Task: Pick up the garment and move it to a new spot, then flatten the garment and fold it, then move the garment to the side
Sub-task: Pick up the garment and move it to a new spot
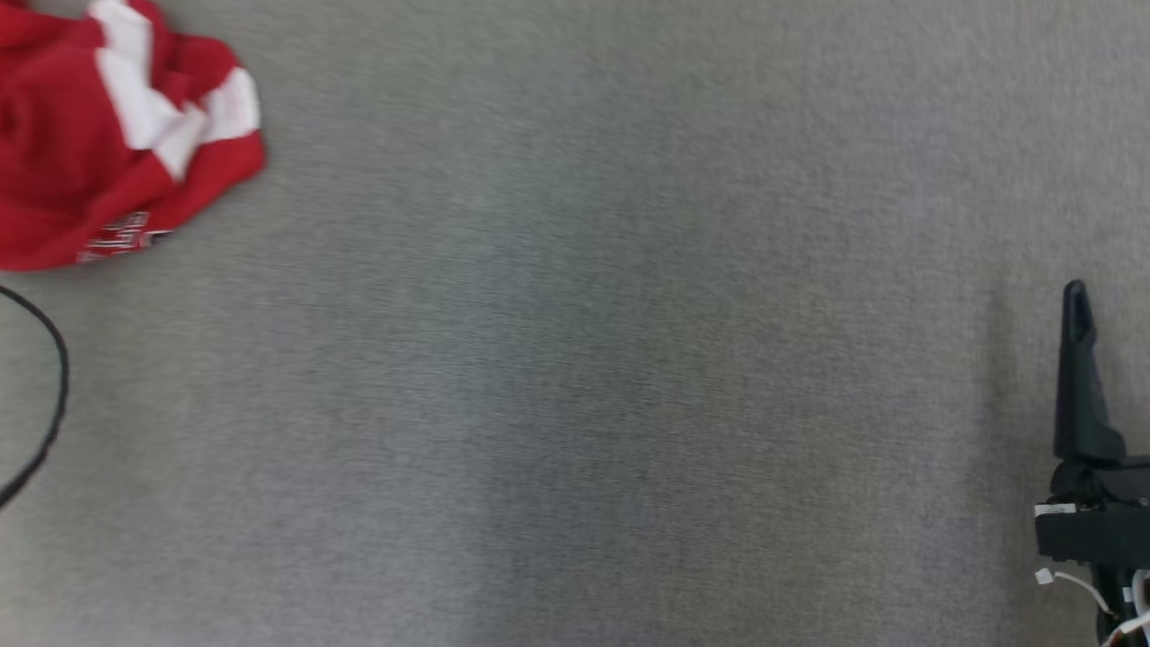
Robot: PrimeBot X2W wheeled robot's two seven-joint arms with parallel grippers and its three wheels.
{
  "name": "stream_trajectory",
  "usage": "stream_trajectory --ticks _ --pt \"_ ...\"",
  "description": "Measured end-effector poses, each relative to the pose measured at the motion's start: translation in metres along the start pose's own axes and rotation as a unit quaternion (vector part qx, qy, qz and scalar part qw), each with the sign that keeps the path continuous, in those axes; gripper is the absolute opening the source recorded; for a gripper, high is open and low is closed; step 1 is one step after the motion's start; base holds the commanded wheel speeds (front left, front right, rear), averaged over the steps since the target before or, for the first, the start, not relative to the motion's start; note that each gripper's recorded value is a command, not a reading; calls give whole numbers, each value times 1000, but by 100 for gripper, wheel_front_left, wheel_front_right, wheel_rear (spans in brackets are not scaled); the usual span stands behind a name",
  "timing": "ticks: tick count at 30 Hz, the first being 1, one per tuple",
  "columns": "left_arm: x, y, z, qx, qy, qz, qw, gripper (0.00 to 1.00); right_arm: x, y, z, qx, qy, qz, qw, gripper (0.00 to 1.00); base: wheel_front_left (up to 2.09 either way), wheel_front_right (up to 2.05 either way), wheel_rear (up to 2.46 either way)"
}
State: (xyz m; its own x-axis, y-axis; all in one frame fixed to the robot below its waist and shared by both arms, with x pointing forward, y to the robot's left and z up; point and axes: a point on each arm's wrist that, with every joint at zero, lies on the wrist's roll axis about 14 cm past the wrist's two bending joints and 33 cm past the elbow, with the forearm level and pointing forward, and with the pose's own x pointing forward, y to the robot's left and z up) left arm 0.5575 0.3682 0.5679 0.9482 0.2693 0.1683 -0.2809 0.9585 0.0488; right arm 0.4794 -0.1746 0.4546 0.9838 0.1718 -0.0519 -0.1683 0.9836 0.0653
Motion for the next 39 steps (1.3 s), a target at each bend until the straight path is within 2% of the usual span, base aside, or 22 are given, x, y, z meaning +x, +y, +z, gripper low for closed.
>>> stream_trajectory --ticks 6,12,16,23,25,26,27,30,33,36,39 --pt "17 -21 -67 0 79 -17 997 100 -7 -23 -11 -16 24 -30 999 100 0 0 0" --pt "14 -31 -129 1 171 -25 985 100 -10 -34 -17 -33 42 -44 998 100 0 0 0" --pt "14 -32 -147 -15 199 -17 980 100 -11 -38 -17 -38 45 -48 997 100 0 0 0" --pt "-3 -30 -181 -21 287 -12 958 100 -10 -38 -12 -46 45 -47 997 100 0 0 0" --pt "-7 -30 -187 -20 308 -13 951 58 -10 -37 -10 -47 43 -46 997 100 0 0 0" --pt "-10 -30 -190 -22 321 -11 947 17 -10 -36 -9 -47 42 -46 997 100 0 0 0" --pt "-12 -30 -193 -22 335 -11 942 2 -10 -36 -8 -49 43 -45 997 100 0 0 0" --pt "-12 -32 -192 -21 341 -15 940 0 -10 -34 -6 -49 40 -43 997 100 0 0 0" --pt "-9 -33 -186 -18 331 -18 943 0 -10 -32 -3 -47 37 -41 997 100 0 0 0" --pt "-1 -32 -173 -10 308 -22 951 0 -11 -31 -1 -43 32 -42 998 100 0 0 0" --pt "13 -30 -147 -2 258 -25 966 0 -14 -28 2 -36 26 -42 998 100 0 0 0"
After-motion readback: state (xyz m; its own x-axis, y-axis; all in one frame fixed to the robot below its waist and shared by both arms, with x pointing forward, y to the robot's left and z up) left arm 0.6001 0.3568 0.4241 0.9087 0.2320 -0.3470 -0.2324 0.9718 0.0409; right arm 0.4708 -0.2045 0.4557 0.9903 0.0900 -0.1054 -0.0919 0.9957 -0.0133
